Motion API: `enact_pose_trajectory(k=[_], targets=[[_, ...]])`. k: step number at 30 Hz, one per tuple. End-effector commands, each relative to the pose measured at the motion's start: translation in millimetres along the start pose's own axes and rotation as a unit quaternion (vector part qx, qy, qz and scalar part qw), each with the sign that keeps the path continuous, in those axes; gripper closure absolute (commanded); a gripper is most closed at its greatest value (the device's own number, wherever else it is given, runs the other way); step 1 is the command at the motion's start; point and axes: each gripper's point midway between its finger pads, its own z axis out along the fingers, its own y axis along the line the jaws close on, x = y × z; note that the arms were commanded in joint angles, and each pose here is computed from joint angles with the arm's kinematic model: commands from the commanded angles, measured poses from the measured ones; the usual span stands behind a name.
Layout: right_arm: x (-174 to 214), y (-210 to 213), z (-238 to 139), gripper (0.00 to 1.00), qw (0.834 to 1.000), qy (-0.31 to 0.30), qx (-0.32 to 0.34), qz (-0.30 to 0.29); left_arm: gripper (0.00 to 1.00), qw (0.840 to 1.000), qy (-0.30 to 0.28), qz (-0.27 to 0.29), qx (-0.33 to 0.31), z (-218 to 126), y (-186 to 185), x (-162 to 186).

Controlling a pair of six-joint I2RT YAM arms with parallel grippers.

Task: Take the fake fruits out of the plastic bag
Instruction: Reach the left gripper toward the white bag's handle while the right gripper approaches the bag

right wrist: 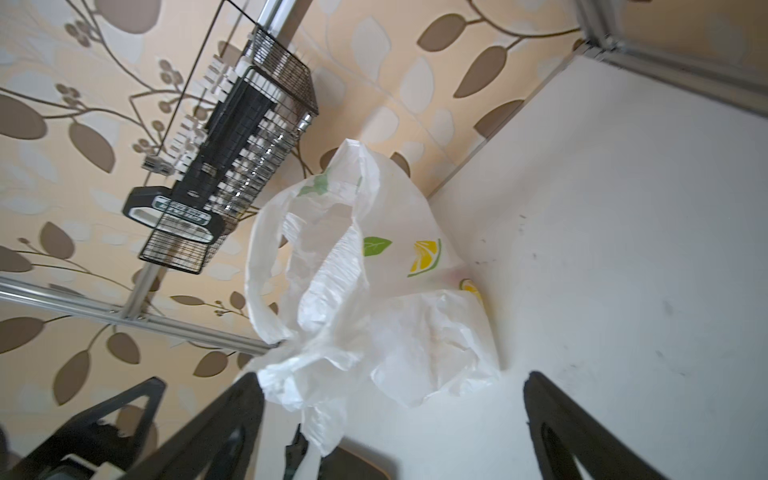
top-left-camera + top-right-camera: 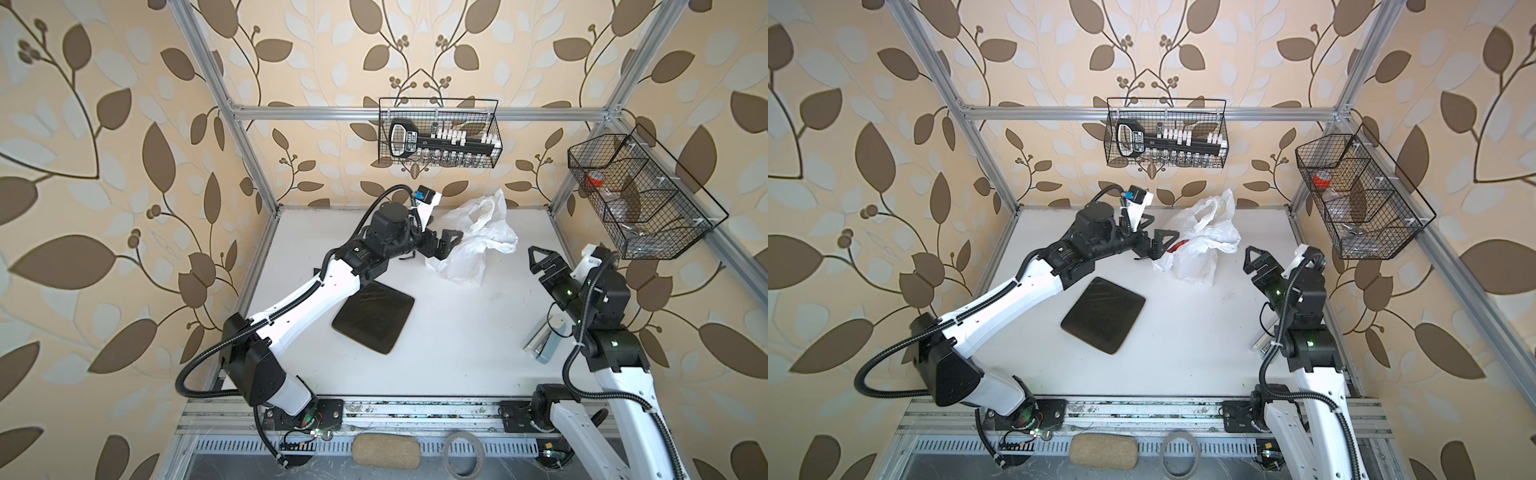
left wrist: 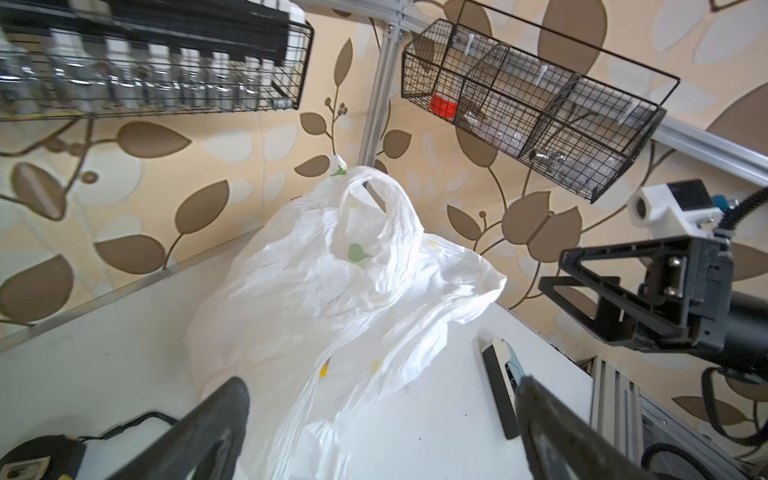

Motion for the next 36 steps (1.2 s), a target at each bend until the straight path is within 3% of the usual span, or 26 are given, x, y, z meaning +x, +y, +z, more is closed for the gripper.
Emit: enact_pose_trajectory(k=[1, 7, 15, 21, 30, 33, 36], targets=[[-5.8, 48.6, 12.9, 0.04, 0.994, 0.038, -0.091, 0.052, 0.02, 1.0, -0.011, 0.001, -0.005, 15.3, -7.8, -16.8], [3.8, 69.3, 46.3, 0.09, 0.991, 0.076, -0.094, 0.066, 0.03, 1.0, 0.007, -0.007, -0.008, 49.7, -15.7, -19.8], [40.8, 49.1, 73.5, 0.5, 0.988, 0.115, -0.045, 0.088, 0.04, 1.0, 0.017, -0.006, -0.012, 75.2, -13.3, -18.7], [48.2, 37.2, 76.1, 0.74, 0.989, 0.122, -0.024, 0.085, 0.04, 0.998, 0.05, 0.01, -0.028, 95.4, -7.7, -3.7], [59.5, 26.6, 73.5, 0.93, 0.988, 0.143, -0.001, 0.055, 0.08, 0.994, 0.07, 0.043, -0.069, 111.0, 6.3, -3.2], [61.5, 20.6, 69.7, 0.96, 0.989, 0.146, 0.01, 0.036, 0.14, 0.992, 0.074, 0.046, -0.088, 113.3, 14.2, -0.2], [61.4, 12.4, 62.7, 0.98, 0.989, 0.142, 0.025, 0.012, 0.26, 0.99, 0.081, 0.047, -0.109, 113.4, 22.6, 3.7]])
